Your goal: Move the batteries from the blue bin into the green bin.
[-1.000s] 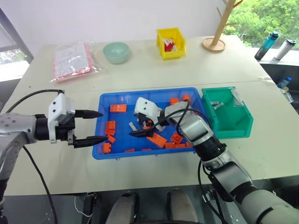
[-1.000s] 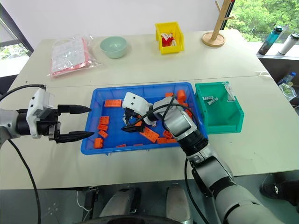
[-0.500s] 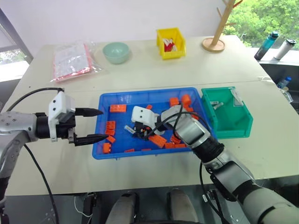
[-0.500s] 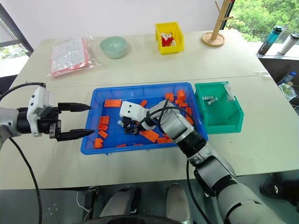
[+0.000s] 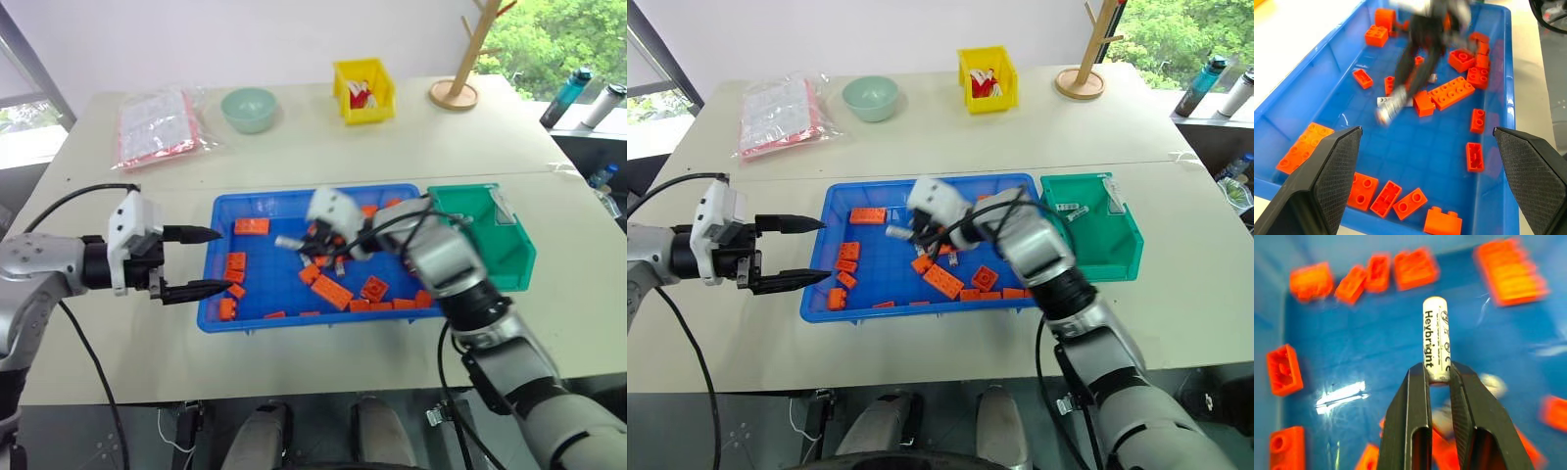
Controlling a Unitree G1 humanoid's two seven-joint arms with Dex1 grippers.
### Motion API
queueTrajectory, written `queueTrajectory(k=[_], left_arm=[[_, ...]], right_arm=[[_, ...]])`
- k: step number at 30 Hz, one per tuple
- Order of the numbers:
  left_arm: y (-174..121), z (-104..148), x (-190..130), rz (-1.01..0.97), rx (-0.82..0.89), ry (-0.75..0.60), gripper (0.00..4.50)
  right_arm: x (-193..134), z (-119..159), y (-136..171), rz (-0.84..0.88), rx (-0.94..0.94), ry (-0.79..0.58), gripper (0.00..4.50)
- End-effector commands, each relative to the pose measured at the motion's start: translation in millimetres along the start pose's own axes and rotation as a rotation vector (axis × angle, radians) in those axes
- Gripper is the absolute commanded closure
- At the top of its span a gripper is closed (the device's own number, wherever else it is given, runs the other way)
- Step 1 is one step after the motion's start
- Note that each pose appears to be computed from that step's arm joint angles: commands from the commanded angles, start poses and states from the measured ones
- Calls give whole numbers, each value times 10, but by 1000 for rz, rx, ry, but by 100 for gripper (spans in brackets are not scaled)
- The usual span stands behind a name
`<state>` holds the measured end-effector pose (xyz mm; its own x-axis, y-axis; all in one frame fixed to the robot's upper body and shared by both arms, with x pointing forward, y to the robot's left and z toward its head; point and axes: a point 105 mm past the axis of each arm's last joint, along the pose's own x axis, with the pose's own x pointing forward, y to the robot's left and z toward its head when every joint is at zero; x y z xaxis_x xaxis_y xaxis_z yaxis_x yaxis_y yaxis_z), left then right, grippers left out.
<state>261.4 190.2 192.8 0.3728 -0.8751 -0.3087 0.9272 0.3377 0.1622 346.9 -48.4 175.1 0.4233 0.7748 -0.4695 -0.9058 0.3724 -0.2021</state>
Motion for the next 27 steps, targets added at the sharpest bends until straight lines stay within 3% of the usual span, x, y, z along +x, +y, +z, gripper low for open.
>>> queueTrajectory(k=[1,6,10,15,18,23,27], left_arm=[[53,75,-12,20,40,-23,0],[95,81,17,25,40,-43,0],[134,100,61,23,50,-58,0],[169,146,105,15,65,-70,0],[174,159,110,11,69,-71,0],[180,169,110,12,72,-70,0],[173,184,119,12,77,-70,0]], right_arm=[[-811,123,-472,-270,86,-83,447],[-1636,-334,-659,-518,193,26,447],[-1874,-647,-588,-593,277,87,447],[-1878,-838,-540,-625,267,147,220],[-1828,-621,-603,-622,221,70,59],[-1592,-98,-644,-528,132,-78,59],[-924,190,-424,-322,80,-122,59]])
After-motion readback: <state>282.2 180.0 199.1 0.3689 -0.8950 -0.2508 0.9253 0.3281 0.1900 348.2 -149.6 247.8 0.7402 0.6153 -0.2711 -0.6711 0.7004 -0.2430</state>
